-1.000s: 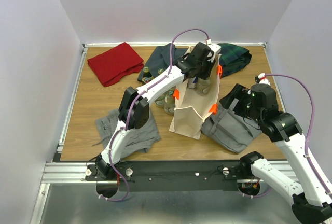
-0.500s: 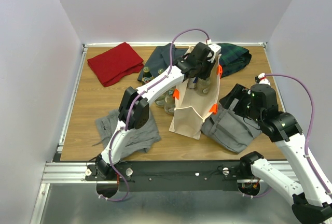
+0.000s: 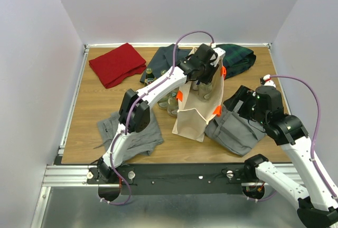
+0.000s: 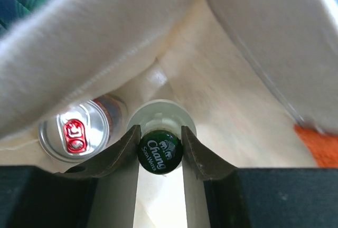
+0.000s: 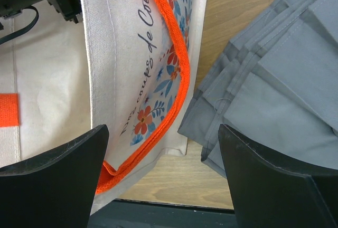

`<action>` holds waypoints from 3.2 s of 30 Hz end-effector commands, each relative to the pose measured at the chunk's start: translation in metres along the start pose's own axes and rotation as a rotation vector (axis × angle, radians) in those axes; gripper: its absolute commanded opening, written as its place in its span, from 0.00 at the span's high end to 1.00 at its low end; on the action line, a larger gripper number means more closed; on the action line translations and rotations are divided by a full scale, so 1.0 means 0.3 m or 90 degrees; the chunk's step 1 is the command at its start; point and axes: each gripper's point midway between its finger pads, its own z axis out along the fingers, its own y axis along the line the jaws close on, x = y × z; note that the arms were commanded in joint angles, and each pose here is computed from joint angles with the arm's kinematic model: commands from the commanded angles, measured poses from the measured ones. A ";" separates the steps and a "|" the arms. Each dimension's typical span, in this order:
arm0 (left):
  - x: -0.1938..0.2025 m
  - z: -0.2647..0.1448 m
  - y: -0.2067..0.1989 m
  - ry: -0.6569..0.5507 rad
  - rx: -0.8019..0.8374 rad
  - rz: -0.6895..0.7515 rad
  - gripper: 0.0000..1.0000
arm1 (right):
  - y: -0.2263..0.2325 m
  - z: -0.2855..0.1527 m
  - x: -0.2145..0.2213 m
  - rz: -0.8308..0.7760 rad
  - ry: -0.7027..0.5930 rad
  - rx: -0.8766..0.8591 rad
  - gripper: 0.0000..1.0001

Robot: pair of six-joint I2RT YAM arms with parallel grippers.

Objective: Take the beverage out of the canvas bag
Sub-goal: Take out the drink from the canvas bag.

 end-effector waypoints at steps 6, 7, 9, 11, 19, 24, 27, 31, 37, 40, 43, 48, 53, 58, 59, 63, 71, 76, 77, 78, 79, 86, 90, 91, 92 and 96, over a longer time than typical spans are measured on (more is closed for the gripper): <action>-0.096 -0.170 -0.114 -0.032 0.073 0.030 1.00 | 0.010 -0.001 0.000 -0.002 -0.005 -0.013 0.07; -0.099 -0.179 -0.119 -0.033 0.076 0.033 1.00 | 0.007 0.000 0.002 -0.002 -0.004 -0.012 0.07; -0.105 -0.191 -0.127 -0.035 0.079 0.036 1.00 | 0.009 0.001 0.003 -0.003 -0.003 -0.013 0.07; -0.113 -0.210 -0.130 -0.039 0.078 0.039 1.00 | 0.011 -0.001 -0.001 -0.002 -0.005 -0.015 0.07; -0.125 -0.258 -0.135 -0.046 0.070 0.054 1.00 | 0.014 0.002 -0.002 -0.002 -0.005 -0.016 0.07; -0.152 -0.298 -0.143 -0.057 0.071 0.054 1.00 | 0.014 0.001 0.000 -0.002 -0.004 -0.016 0.07; -0.184 -0.345 -0.164 -0.074 0.087 0.057 1.00 | 0.012 0.001 0.000 -0.002 -0.005 -0.016 0.07; -0.220 -0.409 -0.178 -0.095 0.093 0.059 1.00 | 0.010 0.000 0.001 -0.002 -0.006 -0.015 0.07; -0.235 -0.489 -0.205 -0.105 0.099 0.073 1.00 | 0.008 0.003 0.006 -0.001 -0.004 -0.016 0.07; -0.239 -0.521 -0.222 -0.109 0.106 0.084 1.00 | 0.009 0.005 0.009 -0.002 -0.002 -0.016 0.07; -0.241 -0.552 -0.241 -0.113 0.115 0.098 1.00 | 0.009 0.003 0.009 -0.001 -0.002 -0.018 0.07; -0.250 -0.604 -0.262 -0.124 0.125 0.115 1.00 | 0.008 -0.001 0.008 0.001 -0.005 -0.019 0.07; -0.255 -0.643 -0.258 -0.126 0.116 0.120 1.00 | 0.009 -0.002 0.004 0.003 -0.008 -0.019 0.07; -0.260 -0.677 -0.249 -0.131 0.099 0.127 1.00 | 0.010 0.002 0.008 0.003 -0.005 -0.020 0.07; -0.263 -0.685 -0.248 -0.135 0.096 0.130 1.00 | 0.013 0.002 0.009 0.003 -0.005 -0.023 0.07; -0.270 -0.705 -0.241 -0.142 0.088 0.134 1.00 | 0.011 0.007 0.013 0.003 -0.003 -0.022 0.07; -0.308 -0.764 -0.212 -0.176 0.049 0.128 1.00 | 0.014 0.011 0.011 0.005 -0.004 -0.024 0.07; -0.335 -0.820 -0.186 -0.215 0.019 0.121 1.00 | 0.022 0.016 0.005 0.002 -0.003 -0.025 0.07; -0.340 -0.825 -0.186 -0.220 0.018 0.121 1.00 | 0.025 0.017 0.001 0.002 -0.005 -0.027 0.07; -0.347 -0.832 -0.187 -0.225 0.018 0.121 1.00 | 0.028 0.019 0.001 0.002 -0.004 -0.029 0.07; -0.351 -0.844 -0.174 -0.229 0.004 0.119 1.00 | 0.028 0.022 0.003 0.001 -0.004 -0.029 0.07; -0.372 -0.897 -0.151 -0.264 -0.022 0.110 1.00 | 0.064 0.035 -0.018 0.003 -0.007 -0.050 0.07; -0.387 -0.938 -0.137 -0.284 -0.038 0.106 1.00 | 0.075 0.042 -0.023 -0.001 -0.003 -0.053 0.07; -0.391 -0.949 -0.134 -0.289 -0.041 0.106 1.00 | 0.074 0.044 -0.020 -0.003 -0.001 -0.052 0.07; -0.395 -0.964 -0.130 -0.294 -0.046 0.105 1.00 | 0.072 0.045 -0.017 -0.003 0.001 -0.051 0.07; -0.406 -1.004 -0.110 -0.310 -0.067 0.098 1.00 | 0.068 0.046 -0.011 0.000 0.002 -0.051 0.07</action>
